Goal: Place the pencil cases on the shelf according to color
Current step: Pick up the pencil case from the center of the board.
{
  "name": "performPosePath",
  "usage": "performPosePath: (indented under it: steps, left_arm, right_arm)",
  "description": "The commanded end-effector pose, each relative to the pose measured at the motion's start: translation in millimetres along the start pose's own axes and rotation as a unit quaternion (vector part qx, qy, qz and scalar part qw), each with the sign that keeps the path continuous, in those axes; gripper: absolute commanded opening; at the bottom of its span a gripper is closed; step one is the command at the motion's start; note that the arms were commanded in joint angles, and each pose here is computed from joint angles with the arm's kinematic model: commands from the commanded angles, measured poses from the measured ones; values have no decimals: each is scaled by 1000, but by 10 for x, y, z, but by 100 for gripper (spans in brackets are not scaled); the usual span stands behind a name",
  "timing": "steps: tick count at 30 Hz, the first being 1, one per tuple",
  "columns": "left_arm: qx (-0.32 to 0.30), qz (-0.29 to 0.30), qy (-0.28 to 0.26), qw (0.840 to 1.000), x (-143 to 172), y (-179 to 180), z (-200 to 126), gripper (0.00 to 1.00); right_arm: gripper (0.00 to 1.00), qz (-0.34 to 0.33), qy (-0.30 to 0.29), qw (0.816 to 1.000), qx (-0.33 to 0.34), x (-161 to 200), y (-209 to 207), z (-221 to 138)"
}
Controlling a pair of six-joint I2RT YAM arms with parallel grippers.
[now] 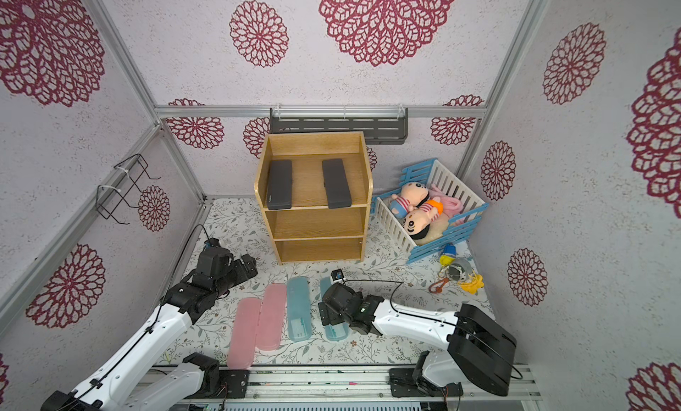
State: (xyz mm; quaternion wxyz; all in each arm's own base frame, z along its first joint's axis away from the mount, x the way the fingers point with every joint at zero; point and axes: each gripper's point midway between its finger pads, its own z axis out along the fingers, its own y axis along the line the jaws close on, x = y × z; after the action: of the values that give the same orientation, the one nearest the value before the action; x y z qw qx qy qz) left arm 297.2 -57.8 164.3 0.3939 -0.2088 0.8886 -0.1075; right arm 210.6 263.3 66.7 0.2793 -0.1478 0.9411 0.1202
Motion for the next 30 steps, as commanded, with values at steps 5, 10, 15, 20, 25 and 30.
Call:
performPosePath:
  steps: [5,10,15,20,25,30]
  left_arm:
    - [12,-13,6,1000,24,-59,50,97]
    - [12,-14,7,1000,23,-64,43,97]
    - [8,-14,8,1000,9,-52,15,97]
    - [6,-19,0,1000,-3,-25,-10,97]
    - [1,-22,-2,1000,-3,-4,-13,97]
    - [2,-26,0,1000,1,-8,-8,97]
  right_arm:
    - [99,12,-4,999,49,-23,-47,128]
    - [99,17,-1,997,72,39,-226,110]
    - [99,20,-22,999,34,-27,-174,-48]
    - [99,17,-29,999,-6,-25,-94,-217]
    - [99,17,-15,999,-24,150,-77,-258]
    - [99,5,7,999,-41,313,99,-233]
